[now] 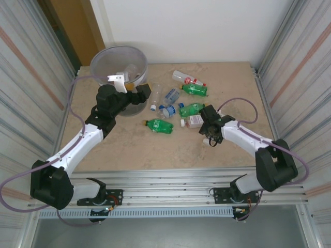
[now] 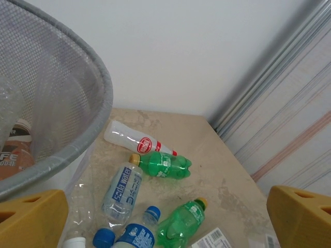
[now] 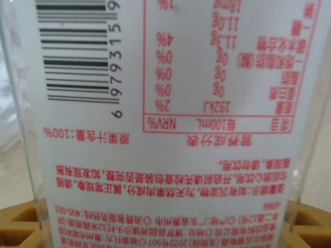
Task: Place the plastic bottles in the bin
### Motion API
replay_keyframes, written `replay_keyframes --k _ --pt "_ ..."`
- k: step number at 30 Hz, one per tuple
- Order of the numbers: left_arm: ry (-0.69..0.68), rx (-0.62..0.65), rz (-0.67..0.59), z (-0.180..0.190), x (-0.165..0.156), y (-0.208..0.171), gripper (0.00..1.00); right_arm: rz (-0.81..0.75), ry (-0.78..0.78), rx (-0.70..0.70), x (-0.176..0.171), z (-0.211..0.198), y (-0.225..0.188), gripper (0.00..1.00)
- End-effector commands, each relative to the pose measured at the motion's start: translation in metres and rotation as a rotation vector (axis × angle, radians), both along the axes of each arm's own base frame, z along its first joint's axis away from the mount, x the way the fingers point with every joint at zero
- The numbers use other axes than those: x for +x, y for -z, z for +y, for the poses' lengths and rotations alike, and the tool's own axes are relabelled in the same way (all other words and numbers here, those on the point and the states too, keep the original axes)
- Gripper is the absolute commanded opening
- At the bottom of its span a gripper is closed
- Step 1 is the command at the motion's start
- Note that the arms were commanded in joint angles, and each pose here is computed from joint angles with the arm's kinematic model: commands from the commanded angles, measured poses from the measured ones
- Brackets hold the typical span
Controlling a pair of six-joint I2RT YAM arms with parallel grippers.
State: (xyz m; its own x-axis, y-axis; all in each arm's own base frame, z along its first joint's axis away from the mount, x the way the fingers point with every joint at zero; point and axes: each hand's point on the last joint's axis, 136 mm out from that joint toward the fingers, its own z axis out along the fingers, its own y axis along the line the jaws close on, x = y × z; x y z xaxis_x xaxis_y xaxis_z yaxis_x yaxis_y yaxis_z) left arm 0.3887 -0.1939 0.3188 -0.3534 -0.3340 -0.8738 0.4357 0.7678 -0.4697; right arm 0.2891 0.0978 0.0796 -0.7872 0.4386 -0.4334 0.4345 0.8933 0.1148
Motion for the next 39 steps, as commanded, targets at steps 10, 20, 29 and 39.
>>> replay_keyframes --k 10,20,29,39 --pt "0.170 -0.001 0.049 -0.028 -0.020 -0.023 0.99 -0.593 -0.304 0.059 0.021 0.042 -0.147 0.49" --pt "0.383 -0.033 0.013 -0.079 -0.045 -0.050 0.98 -0.831 -0.547 0.131 0.028 0.090 -0.215 0.49" --pt "0.629 -0.049 0.014 -0.141 -0.068 -0.060 0.97 -0.878 -0.683 0.204 0.036 0.131 -0.235 0.49" --pt "0.684 -0.053 0.062 -0.157 -0.062 -0.051 0.88 -0.933 -0.792 0.256 0.041 0.162 -0.257 0.50"
